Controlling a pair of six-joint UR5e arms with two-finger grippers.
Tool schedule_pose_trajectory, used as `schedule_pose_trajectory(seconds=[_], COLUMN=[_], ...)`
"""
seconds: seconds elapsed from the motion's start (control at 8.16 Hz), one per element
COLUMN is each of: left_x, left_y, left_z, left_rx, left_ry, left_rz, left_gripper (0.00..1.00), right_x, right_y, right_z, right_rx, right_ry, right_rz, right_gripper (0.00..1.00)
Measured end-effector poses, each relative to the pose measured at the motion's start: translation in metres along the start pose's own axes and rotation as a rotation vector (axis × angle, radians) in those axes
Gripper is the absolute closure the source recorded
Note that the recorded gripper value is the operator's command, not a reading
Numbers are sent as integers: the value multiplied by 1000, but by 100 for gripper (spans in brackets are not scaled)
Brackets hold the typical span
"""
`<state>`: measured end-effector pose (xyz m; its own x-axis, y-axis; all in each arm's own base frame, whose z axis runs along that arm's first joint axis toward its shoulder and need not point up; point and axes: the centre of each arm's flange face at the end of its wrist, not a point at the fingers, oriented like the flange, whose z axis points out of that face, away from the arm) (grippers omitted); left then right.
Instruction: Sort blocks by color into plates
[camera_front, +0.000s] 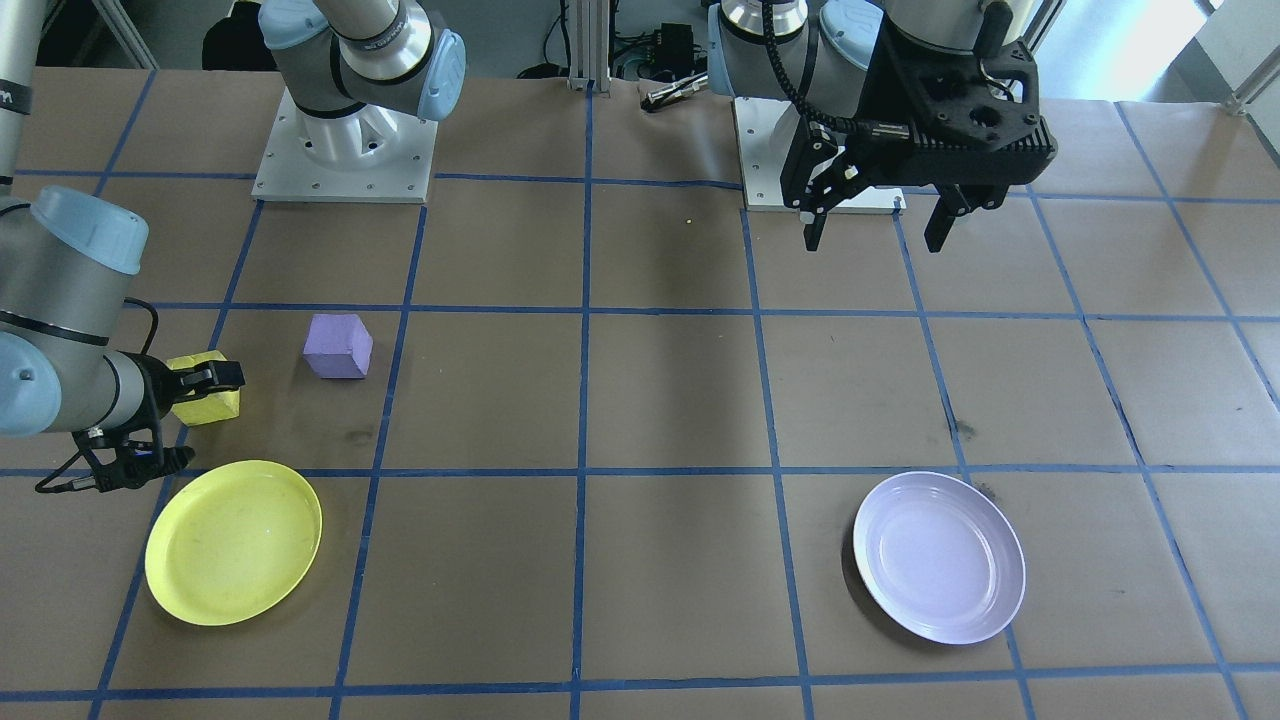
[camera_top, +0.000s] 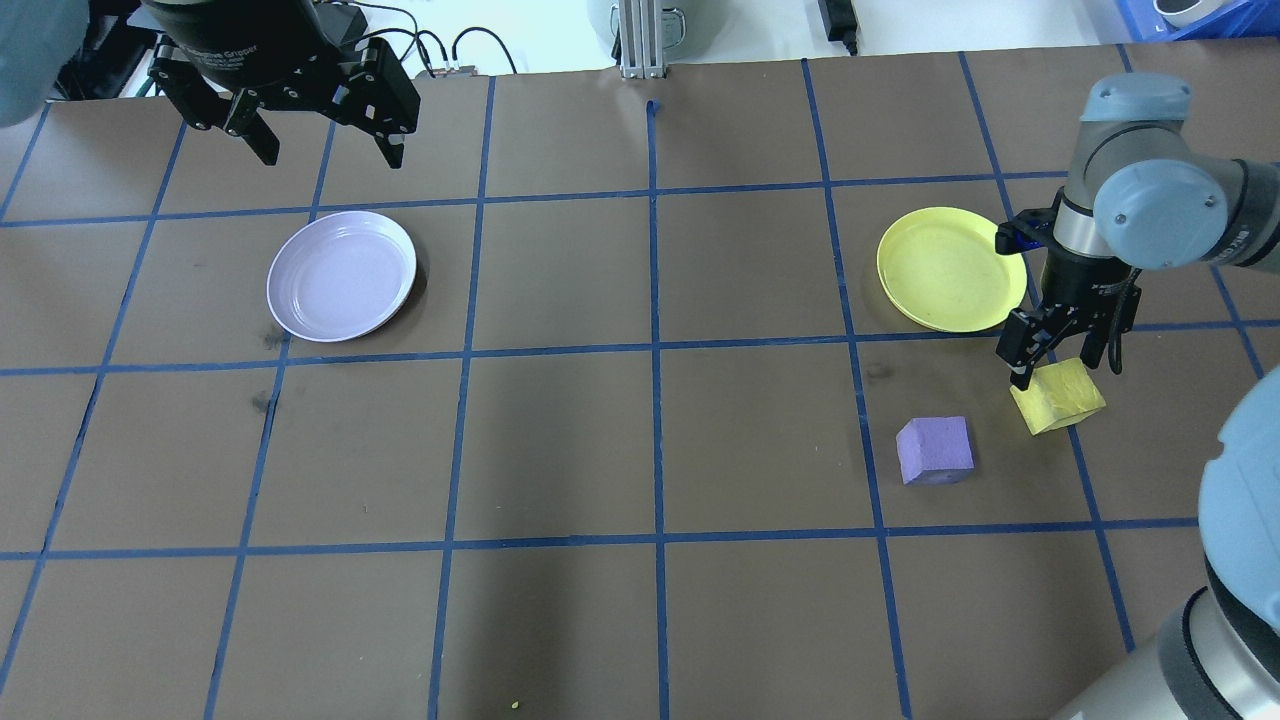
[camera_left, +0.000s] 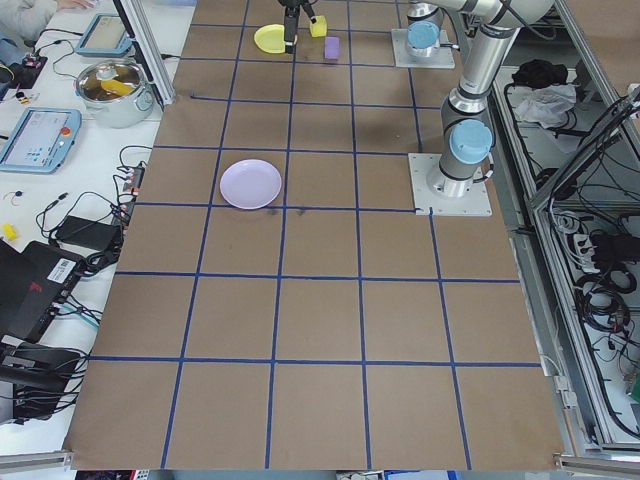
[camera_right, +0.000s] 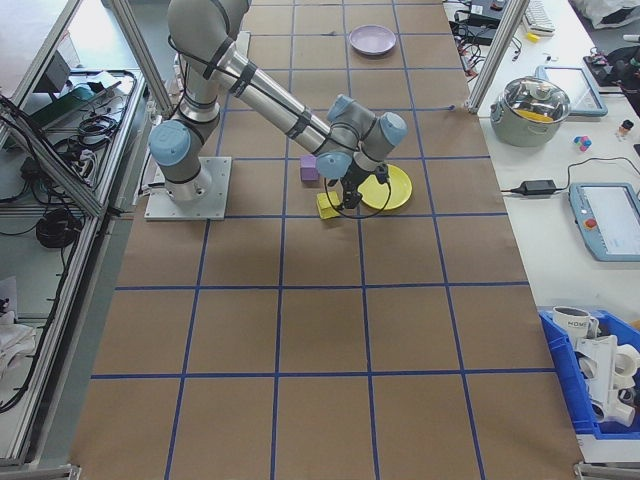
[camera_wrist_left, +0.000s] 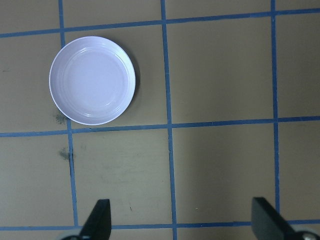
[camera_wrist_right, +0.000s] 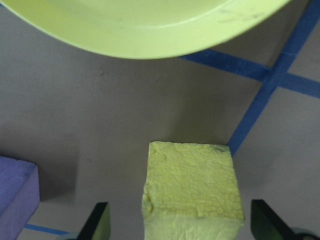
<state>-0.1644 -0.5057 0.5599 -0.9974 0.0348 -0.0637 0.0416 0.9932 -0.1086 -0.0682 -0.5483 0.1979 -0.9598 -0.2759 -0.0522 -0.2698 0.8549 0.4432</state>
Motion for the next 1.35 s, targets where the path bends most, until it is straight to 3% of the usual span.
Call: schedule_pose_trajectory(seconds=[0.12, 0.25, 0.37, 0.61, 0.86, 1.23, 1.35], left_x=[0, 0, 0, 0, 0, 0, 0], left_y=[0, 0, 0, 1, 1, 1, 1], left_z=[0, 0, -1, -1, -1, -1, -1], left_rx=[0, 1, 2, 2, 2, 2, 2], left_ry=[0, 0, 0, 0, 0, 0, 0], left_rz=[0, 1, 1, 1, 1, 1, 1], left_gripper=[0, 0, 0, 0, 0, 0, 0], right_x=[-3, -5, -6, -5, 0, 2, -2], right_y=[1, 2, 3, 5, 7, 25, 27], right_z=[12, 22, 27, 29, 18, -62, -90], right_rx=[-20, -36, -42, -47, -30, 69, 115], right_ry=[-13, -23, -28, -28, -13, 29, 15], right_rz=[3, 2, 2, 2, 15, 101, 154], right_gripper=[14, 64, 100, 100, 100, 100, 100])
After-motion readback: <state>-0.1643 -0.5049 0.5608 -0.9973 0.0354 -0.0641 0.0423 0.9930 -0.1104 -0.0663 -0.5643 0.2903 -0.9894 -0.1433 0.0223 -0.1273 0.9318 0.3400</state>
